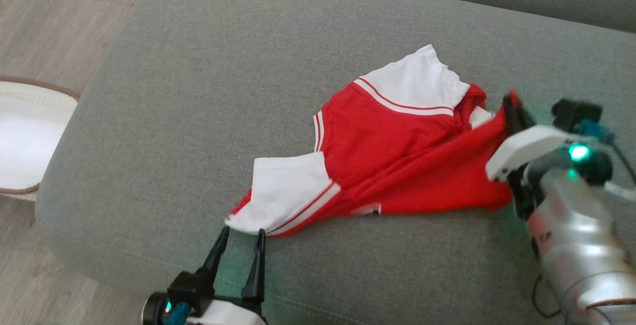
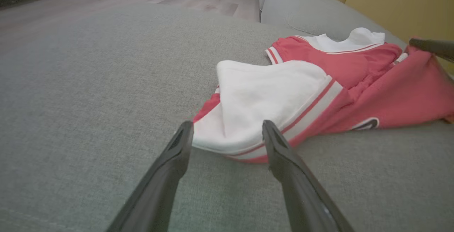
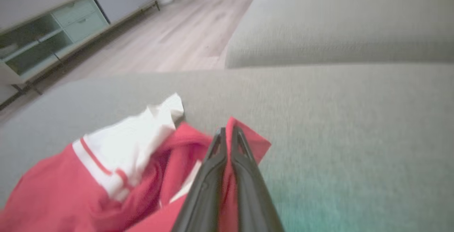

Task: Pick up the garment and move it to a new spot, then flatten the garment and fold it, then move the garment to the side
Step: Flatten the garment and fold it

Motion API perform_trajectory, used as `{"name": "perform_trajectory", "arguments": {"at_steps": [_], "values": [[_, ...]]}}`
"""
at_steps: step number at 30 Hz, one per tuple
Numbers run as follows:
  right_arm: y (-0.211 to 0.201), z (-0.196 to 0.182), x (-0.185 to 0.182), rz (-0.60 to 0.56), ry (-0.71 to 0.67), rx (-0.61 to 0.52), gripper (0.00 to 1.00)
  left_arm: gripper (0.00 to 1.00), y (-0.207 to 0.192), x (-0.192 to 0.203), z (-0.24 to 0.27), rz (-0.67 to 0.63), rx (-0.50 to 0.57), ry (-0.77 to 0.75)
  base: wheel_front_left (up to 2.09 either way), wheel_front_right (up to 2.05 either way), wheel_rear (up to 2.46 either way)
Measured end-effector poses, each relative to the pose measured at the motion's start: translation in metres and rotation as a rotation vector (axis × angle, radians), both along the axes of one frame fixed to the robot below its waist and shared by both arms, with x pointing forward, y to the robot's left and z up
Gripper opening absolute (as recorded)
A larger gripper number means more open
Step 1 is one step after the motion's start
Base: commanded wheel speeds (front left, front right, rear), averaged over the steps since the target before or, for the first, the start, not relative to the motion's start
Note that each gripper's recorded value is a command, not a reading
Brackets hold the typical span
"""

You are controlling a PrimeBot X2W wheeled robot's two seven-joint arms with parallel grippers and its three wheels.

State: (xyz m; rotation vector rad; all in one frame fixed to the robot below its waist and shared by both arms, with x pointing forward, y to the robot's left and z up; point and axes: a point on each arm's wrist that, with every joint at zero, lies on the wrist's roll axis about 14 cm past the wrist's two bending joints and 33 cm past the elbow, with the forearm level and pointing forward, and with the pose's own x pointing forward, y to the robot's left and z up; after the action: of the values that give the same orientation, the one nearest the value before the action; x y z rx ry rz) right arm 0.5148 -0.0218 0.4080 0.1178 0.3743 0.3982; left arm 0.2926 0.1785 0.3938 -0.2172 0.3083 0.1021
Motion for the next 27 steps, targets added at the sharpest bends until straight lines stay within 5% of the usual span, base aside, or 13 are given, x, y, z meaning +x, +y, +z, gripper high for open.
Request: {"name": "perform_trajectory", "arguments": {"at_steps": [11, 15, 18, 20, 23, 27], "values": [[-0.012, 0.177, 0.047, -0.097, -0.518, 0.189, 0.0, 1.0, -0.003, 0.008, 0.011, -0.014, 0.003, -0.042, 0.0, 0.0, 0.0], [-0.056, 0.177, 0.025, -0.198, -0.55, 0.204, 0.0, 1.0, -0.011, 0.009, 0.012, -0.042, -0.004, -0.052, 0.0, 0.0, 0.0], [-0.124, 0.095, -0.017, -0.368, -0.362, 0.134, 1.0, 1.0, -0.018, 0.007, 0.009, -0.063, -0.013, -0.045, 0.0, 0.0, 0.0], [-0.177, 0.039, -0.062, -0.499, -0.22, 0.065, 1.0, 1.0, -0.024, 0.01, 0.01, -0.089, -0.013, -0.05, 0.0, 0.0, 0.0], [-0.213, 0.009, -0.102, -0.582, -0.137, 0.004, 1.0, 1.0, -0.031, 0.015, 0.012, -0.118, -0.007, -0.06, 0.0, 0.0, 0.0], [-0.229, 0.006, -0.125, -0.628, -0.129, -0.018, 1.0, 1.0, -0.044, 0.023, 0.015, -0.176, -0.005, -0.071, 0.0, 0.0, 0.0]]}}
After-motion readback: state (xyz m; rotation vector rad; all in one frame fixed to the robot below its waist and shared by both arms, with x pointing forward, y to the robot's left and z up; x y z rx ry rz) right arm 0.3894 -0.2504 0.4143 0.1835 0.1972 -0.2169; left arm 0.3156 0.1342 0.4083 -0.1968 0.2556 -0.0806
